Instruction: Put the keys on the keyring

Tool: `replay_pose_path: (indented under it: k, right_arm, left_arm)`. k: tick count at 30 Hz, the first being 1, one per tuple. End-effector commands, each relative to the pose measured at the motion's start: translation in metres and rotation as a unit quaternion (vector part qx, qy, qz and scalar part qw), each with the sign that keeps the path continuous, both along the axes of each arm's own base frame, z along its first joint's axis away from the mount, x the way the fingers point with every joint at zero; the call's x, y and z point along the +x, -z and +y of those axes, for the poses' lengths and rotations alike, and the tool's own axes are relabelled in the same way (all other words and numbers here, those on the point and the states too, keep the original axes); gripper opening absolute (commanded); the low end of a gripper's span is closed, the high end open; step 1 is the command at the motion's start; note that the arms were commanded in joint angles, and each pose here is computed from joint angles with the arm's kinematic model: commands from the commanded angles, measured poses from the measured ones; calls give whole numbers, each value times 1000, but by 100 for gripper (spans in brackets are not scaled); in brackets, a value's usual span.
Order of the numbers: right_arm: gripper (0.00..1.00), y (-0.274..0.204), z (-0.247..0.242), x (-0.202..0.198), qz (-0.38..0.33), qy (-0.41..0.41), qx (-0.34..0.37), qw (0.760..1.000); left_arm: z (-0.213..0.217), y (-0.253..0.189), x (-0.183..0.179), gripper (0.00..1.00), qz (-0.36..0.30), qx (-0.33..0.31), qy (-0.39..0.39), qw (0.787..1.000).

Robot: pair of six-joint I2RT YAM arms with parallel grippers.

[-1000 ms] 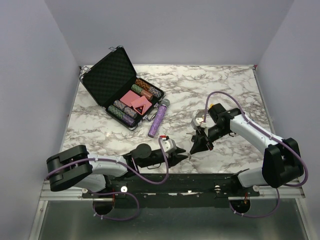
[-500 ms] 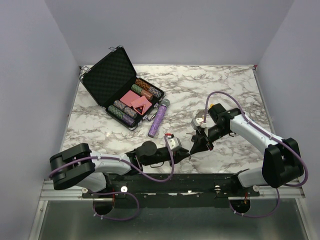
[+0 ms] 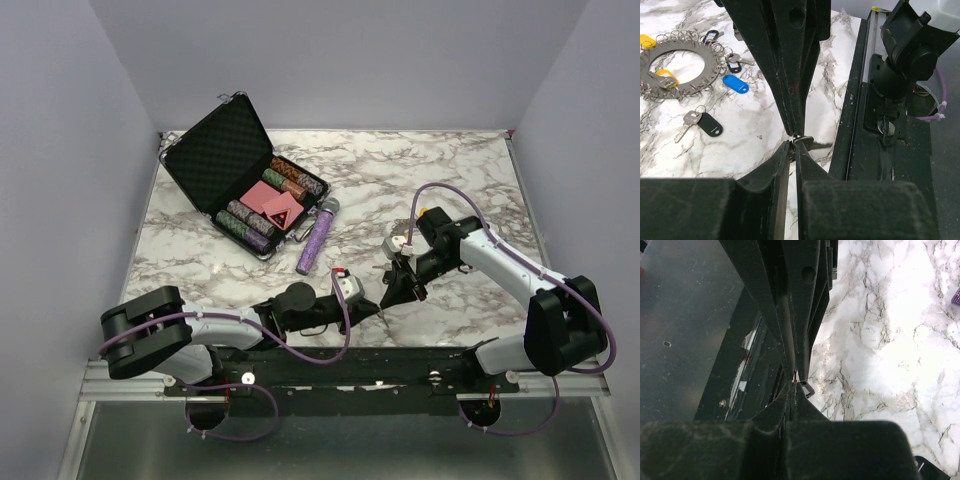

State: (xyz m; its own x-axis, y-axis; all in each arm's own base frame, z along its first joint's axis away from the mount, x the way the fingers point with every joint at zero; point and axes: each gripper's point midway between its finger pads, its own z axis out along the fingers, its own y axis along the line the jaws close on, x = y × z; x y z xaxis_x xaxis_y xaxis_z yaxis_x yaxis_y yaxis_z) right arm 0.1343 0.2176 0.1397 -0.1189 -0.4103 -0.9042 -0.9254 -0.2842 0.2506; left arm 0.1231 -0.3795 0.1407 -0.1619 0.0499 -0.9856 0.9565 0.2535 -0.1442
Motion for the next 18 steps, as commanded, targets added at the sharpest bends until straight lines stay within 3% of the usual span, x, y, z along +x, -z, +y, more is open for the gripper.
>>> replay_pose_path:
  k: [1,6,8,13,18]
  right_arm:
    - [1,-5,2,0,-10,-8,5,1000]
    - [1,-5,2,-1,-10,-8,5,1000]
    - [1,-6,2,-1,-9,-9,7,1000]
    - [23,-13,6,0,7,-1,19,1000]
    - [27,-16,8,-1,17,0,27,999]
  left_arm:
    - [-7,-4,-2,15,-3,-2,8,1000]
    - [-7,-6,0,0,-1,-6,2,1000]
    - [-6,-6,0,0,1,-10,-1,1000]
    - [1,-13,3,0,3,-42,-19,999]
    - [6,-18,3,0,7,-68,-26,997]
